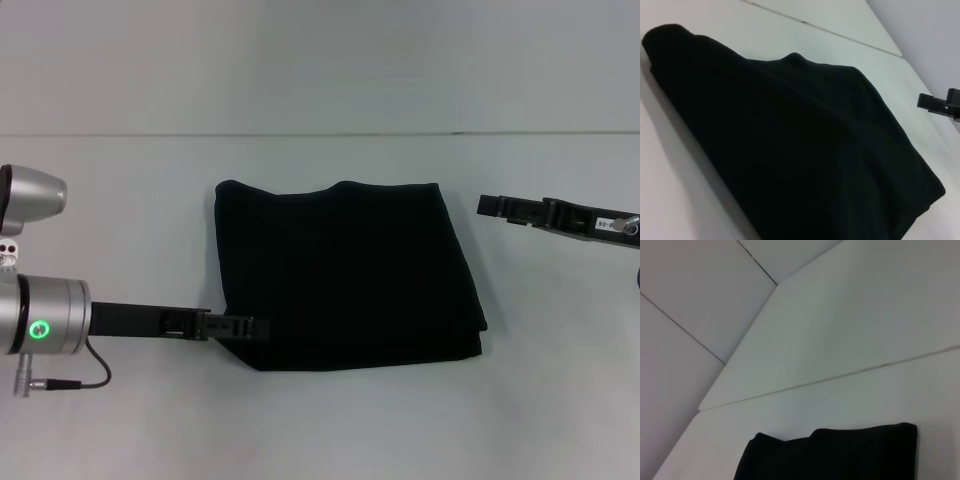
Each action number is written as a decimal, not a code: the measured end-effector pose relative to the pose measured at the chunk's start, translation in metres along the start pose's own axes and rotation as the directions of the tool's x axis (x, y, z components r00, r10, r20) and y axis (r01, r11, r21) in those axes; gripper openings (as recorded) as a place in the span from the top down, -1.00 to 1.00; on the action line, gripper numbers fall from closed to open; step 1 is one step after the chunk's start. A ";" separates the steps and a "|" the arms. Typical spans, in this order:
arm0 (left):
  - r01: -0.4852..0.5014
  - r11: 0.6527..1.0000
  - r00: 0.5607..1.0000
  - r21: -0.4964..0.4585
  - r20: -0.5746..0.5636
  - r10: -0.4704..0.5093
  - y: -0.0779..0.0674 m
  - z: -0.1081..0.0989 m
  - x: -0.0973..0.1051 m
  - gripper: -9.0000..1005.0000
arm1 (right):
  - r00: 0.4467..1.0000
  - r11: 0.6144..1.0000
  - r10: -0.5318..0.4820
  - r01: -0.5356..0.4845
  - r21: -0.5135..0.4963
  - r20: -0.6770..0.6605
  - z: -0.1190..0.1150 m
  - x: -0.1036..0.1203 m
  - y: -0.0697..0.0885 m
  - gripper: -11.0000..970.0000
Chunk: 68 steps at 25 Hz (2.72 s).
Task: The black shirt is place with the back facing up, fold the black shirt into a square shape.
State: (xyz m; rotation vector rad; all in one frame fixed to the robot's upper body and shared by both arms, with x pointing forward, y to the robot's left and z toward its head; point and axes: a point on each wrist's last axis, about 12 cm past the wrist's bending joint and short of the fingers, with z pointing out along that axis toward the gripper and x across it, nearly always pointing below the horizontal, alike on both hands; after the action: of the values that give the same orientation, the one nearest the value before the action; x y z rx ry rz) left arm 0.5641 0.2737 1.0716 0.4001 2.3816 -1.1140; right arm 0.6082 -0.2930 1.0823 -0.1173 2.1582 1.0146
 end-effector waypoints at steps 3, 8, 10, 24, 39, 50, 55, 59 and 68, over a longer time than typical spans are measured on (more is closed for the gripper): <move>-0.002 1.000 1.000 -0.015 0.015 0.002 0.002 -0.002 -0.003 -0.81 | 1.000 1.000 -0.001 0.001 0.000 0.002 0.000 0.000 0.000 -0.63; -0.006 0.996 0.996 -0.087 0.093 0.014 0.008 -0.005 -0.022 -0.80 | 1.000 1.000 -0.012 0.012 -0.001 0.004 0.000 -0.003 0.001 -0.63; 0.009 0.994 0.992 -0.109 0.128 0.005 0.009 -0.004 -0.032 -0.79 | 1.000 1.000 -0.012 0.012 -0.001 0.005 0.000 -0.004 0.001 -0.63; 0.131 0.969 0.972 -0.209 0.222 -0.084 0.009 0.029 -0.063 -0.75 | 1.000 1.000 -0.016 0.016 0.004 0.007 0.002 -0.003 0.002 -0.64; 0.149 0.953 0.966 -0.262 0.246 -0.083 0.004 0.055 -0.068 -0.70 | 1.000 1.000 -0.016 0.016 0.003 0.010 0.003 -0.003 0.002 -0.63; 0.094 0.952 0.970 -0.290 0.242 -0.022 0.004 0.058 -0.069 -0.67 | 1.000 0.999 -0.021 0.020 0.026 0.016 0.003 -0.005 0.000 -0.63; 0.071 0.954 0.968 -0.291 0.249 0.004 0.003 0.060 -0.068 -0.49 | 1.000 0.999 -0.025 0.025 0.027 0.017 0.004 -0.007 0.000 -0.64; 0.064 0.955 0.968 -0.290 0.249 0.010 0.002 0.060 -0.069 0.01 | 0.999 0.999 -0.028 0.028 0.029 0.018 0.004 -0.008 0.000 -0.64; 0.050 0.955 0.967 -0.292 0.252 0.026 0.000 0.060 -0.075 0.75 | 0.999 0.999 -0.031 0.030 0.035 0.019 0.005 -0.009 0.000 -0.64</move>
State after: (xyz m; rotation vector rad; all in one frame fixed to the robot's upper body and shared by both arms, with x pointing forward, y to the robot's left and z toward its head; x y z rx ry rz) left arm 0.6454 0.2229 1.0787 0.1292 2.2741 -0.7428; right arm 0.6174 -0.2916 1.0862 -0.1231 2.1487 0.9563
